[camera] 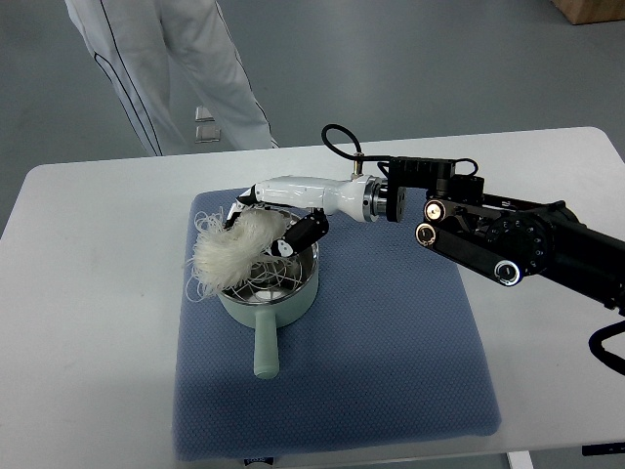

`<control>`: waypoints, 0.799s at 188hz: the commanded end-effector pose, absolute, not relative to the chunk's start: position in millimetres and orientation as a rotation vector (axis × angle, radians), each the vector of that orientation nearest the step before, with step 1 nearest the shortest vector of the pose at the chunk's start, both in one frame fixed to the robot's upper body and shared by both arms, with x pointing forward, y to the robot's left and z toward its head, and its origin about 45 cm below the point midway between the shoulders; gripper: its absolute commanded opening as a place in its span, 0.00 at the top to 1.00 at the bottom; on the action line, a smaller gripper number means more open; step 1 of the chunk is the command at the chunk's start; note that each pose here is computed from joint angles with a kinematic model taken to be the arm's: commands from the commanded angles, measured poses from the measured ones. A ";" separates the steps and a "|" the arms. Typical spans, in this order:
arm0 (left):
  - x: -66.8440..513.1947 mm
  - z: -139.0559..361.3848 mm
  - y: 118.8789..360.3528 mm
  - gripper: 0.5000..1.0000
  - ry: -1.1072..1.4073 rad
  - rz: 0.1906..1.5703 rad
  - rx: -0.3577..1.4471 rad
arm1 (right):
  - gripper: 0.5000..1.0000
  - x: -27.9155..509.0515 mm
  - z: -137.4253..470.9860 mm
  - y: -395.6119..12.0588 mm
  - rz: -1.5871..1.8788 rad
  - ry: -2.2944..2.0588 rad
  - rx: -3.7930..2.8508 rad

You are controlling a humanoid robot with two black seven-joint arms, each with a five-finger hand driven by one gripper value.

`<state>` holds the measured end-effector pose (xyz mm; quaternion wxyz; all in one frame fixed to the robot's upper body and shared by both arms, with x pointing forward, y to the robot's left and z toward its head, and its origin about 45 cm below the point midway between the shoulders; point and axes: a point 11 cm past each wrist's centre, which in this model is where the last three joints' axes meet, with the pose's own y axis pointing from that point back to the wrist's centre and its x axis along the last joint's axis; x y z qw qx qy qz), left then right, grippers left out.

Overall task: Put vermicelli into pot with right hand
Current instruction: 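Carry the vermicelli with the right hand over the steel pot, then lower the vermicelli into the pot and open the right hand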

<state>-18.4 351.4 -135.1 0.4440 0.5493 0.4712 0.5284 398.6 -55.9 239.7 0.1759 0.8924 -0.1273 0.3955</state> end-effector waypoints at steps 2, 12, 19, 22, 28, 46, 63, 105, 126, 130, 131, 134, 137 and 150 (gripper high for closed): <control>-18.4 -135.1 351.4 0.00 1.168 1.310 1.362 | 0.73 400.7 239.5 -58.3 1.124 -0.376 2.520; -18.4 -135.1 351.4 0.00 1.168 1.310 1.362 | 0.71 402.6 238.5 -60.9 1.120 -0.388 2.516; -18.4 -135.1 351.4 0.00 1.168 1.310 1.362 | 0.71 404.2 237.7 -63.1 1.118 -0.395 2.510; -18.4 -135.1 351.4 0.00 1.168 1.310 1.362 | 0.71 404.6 237.6 -63.5 1.118 -0.398 2.508; -18.4 -135.1 351.4 0.00 1.168 1.310 1.362 | 0.70 405.2 236.5 -65.1 1.114 -0.401 2.505; -18.4 -135.1 351.4 0.00 1.168 1.310 1.362 | 0.58 407.0 237.0 -67.9 1.118 -0.418 2.499; -18.4 -135.1 351.4 0.00 1.168 1.310 1.362 | 0.40 408.2 238.5 -68.7 1.125 -0.437 2.501; -18.4 -135.1 351.4 0.00 1.168 1.310 1.362 | 0.28 410.7 240.4 -73.0 1.117 -0.460 2.504; -18.4 -135.1 351.4 0.00 1.168 1.310 1.362 | 0.28 411.4 241.6 -74.2 1.116 -0.467 2.505; -18.4 -135.1 351.4 0.00 1.168 1.310 1.362 | 0.28 411.7 241.6 -74.9 1.116 -0.468 2.504; -18.4 -135.1 351.4 0.00 1.168 1.310 1.362 | 0.28 411.8 241.7 -75.6 1.117 -0.468 2.504; -18.4 -135.1 351.4 0.00 1.168 1.310 1.362 | 0.27 412.0 241.8 -76.2 1.117 -0.469 2.504; -18.4 -135.1 351.4 0.00 1.168 1.310 1.362 | 0.25 412.7 242.0 -78.3 1.117 -0.472 2.502; -18.4 -135.1 351.4 0.00 1.169 1.311 1.361 | 0.21 415.0 244.2 -83.5 1.121 -0.484 2.495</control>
